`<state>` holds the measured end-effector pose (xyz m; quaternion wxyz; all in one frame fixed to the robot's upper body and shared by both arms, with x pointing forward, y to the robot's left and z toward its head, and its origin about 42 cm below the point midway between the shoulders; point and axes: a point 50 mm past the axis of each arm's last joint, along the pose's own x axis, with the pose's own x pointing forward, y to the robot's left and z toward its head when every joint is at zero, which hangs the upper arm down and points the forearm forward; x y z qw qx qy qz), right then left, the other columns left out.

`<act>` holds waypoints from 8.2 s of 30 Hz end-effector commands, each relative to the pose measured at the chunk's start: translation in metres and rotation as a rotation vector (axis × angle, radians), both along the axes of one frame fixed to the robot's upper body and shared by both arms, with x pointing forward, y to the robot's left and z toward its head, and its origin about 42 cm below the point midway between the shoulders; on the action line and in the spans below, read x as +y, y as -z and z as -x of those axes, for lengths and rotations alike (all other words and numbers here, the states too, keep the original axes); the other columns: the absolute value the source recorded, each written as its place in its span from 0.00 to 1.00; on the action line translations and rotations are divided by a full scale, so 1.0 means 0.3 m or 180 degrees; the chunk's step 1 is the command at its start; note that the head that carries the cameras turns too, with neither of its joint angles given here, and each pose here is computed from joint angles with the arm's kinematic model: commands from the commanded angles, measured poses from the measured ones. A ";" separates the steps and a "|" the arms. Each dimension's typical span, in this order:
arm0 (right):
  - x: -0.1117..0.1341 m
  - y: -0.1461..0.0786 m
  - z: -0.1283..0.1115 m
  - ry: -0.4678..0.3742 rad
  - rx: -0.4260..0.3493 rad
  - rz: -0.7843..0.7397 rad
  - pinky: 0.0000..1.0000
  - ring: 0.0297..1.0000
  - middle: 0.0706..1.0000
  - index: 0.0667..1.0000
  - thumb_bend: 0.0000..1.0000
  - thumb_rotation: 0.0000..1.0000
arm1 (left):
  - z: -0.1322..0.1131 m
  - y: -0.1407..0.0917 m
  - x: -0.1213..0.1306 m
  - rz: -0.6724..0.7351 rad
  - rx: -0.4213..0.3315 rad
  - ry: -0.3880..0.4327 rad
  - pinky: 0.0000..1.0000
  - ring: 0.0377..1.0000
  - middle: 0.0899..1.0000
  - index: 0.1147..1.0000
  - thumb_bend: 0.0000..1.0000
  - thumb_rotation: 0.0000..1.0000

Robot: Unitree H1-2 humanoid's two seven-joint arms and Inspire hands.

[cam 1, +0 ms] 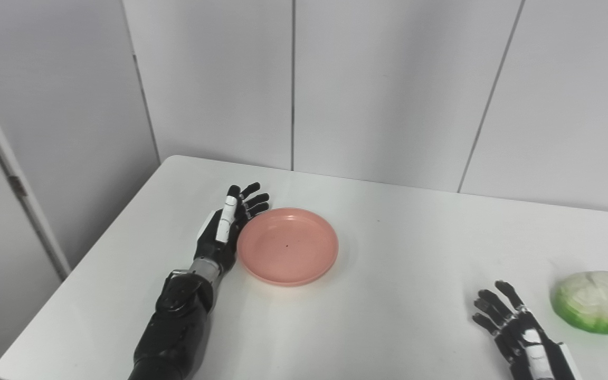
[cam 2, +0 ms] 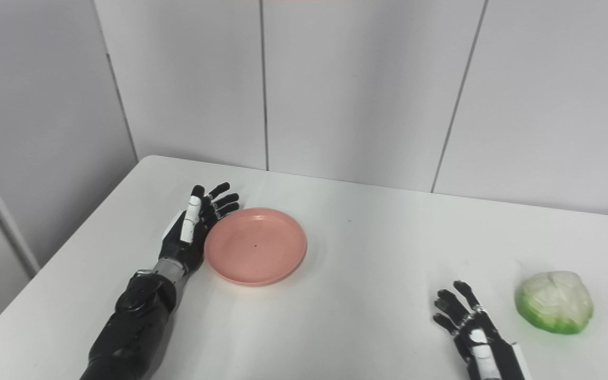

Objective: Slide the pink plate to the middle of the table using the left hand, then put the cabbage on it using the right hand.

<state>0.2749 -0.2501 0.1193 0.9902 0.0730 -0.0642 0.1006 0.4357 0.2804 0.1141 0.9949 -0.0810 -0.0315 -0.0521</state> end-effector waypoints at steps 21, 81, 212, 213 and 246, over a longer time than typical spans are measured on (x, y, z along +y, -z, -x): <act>0.182 -0.023 0.032 0.0139 0.0319 0.0053 0.86 0.85 0.84 0.90 0.88 0.84 | 0.087 0.048 -0.188 -0.0209 0.0110 0.0183 1.00 0.88 0.77 0.78 0.98 0.94; 0.265 -0.043 0.024 0.0344 -0.0194 0.0592 0.75 0.83 0.83 0.88 0.79 0.83 | 0.252 -0.011 -0.324 0.0021 0.0050 0.0327 1.00 0.84 0.74 0.69 0.84 0.95; -0.411 -0.615 -0.623 -0.0672 0.1270 0.5298 0.68 0.81 0.85 0.85 1.00 0.11 | 0.260 -0.020 -0.344 0.0203 0.0109 0.0441 0.96 0.82 0.74 0.66 0.87 0.93; -0.413 -0.612 -0.624 -0.0665 0.1299 0.5296 0.68 0.80 0.83 0.85 1.00 0.10 | 0.261 -0.020 -0.345 0.0203 0.0108 0.0442 0.96 0.82 0.74 0.66 0.87 0.93; -0.419 -0.493 -0.595 -0.0564 0.1027 0.5660 0.26 0.32 0.41 0.49 0.52 0.00 | 0.263 -0.021 -0.344 0.0190 0.0125 0.0451 0.95 0.82 0.74 0.65 0.88 0.93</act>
